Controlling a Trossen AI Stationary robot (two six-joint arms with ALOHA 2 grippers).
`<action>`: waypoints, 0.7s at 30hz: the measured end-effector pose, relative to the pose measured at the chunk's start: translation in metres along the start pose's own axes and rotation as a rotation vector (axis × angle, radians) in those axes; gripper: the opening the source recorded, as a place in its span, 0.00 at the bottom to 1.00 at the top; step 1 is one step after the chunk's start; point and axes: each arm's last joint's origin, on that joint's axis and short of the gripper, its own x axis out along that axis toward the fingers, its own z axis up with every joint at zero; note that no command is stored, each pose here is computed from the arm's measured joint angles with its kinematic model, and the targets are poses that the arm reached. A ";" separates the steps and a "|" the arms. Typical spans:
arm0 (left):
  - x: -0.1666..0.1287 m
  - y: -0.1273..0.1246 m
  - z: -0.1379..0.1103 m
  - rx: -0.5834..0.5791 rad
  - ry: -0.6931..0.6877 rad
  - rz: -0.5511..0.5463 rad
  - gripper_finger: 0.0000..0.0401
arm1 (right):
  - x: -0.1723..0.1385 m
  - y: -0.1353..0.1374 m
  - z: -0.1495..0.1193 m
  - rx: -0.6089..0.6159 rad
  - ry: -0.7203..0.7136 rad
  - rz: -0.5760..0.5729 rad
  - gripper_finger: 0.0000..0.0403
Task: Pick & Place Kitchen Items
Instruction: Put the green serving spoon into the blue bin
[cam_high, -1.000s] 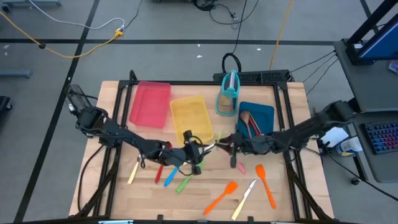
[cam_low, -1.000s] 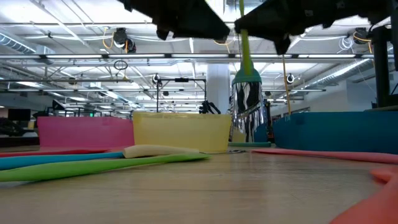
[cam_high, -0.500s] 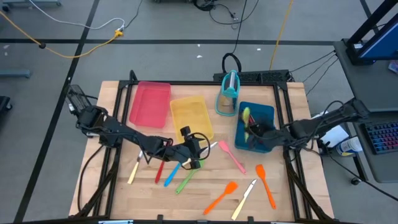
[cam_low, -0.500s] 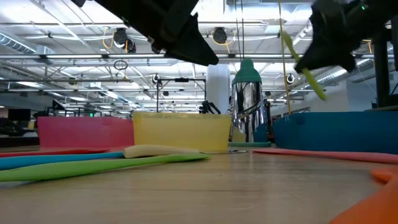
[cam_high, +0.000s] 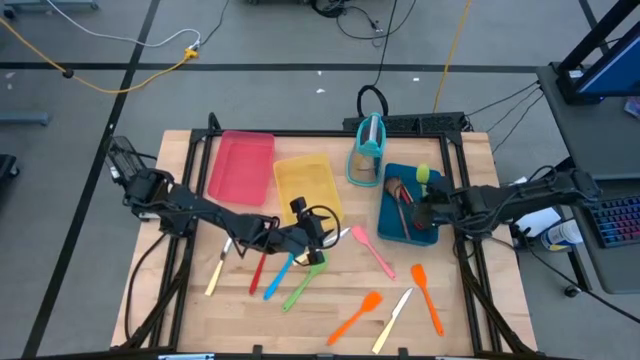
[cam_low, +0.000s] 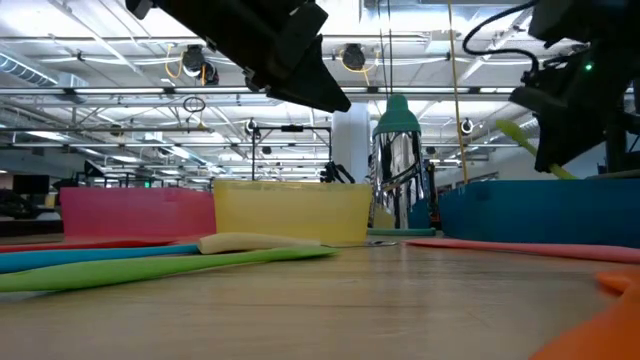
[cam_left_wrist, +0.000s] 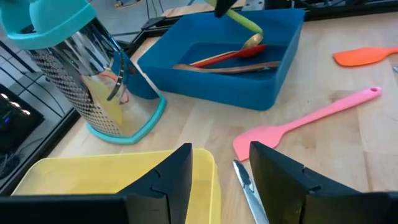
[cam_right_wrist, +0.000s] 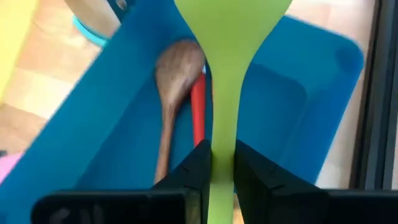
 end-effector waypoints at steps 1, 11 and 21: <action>0.001 0.001 0.000 -0.001 0.001 0.002 0.41 | 0.004 0.001 -0.001 0.004 0.017 -0.006 0.11; 0.005 0.008 0.001 -0.012 0.006 0.022 0.41 | 0.052 -0.011 -0.021 -0.067 0.206 -0.063 0.11; 0.010 0.016 0.001 -0.022 0.012 0.043 0.41 | 0.060 -0.009 -0.019 -0.182 0.169 0.001 0.23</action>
